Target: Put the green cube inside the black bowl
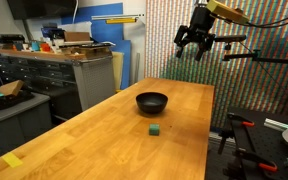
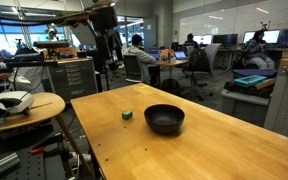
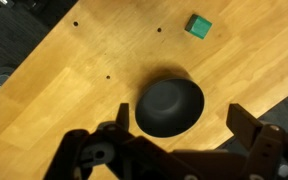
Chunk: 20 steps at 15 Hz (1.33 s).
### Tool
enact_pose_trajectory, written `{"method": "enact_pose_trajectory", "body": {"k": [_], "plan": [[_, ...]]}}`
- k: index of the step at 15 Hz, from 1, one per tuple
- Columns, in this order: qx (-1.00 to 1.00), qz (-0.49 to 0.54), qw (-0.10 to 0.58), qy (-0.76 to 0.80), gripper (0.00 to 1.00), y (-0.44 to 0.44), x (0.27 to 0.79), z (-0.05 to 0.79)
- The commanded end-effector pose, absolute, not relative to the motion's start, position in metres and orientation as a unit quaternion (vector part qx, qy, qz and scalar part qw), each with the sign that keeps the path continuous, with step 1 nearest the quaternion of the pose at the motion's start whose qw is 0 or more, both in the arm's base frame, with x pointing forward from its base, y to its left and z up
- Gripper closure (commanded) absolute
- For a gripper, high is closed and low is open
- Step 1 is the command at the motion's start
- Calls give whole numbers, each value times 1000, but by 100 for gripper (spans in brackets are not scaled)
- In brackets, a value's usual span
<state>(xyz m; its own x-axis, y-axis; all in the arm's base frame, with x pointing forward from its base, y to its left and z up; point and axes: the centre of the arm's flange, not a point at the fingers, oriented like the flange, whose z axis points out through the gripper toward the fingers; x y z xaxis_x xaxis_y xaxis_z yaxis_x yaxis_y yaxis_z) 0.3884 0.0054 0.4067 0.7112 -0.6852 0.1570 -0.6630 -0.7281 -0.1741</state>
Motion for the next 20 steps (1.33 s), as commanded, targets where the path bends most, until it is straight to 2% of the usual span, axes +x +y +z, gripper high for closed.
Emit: {"method": "enact_pose_trajectory", "body": {"k": [1, 9, 20], "plan": [[-904, -102, 30, 414, 0, 28, 419, 380], [-892, -58, 15, 449, 0, 64, 457, 335], [-890, -47, 70, 449, 0, 84, 503, 279]]}}
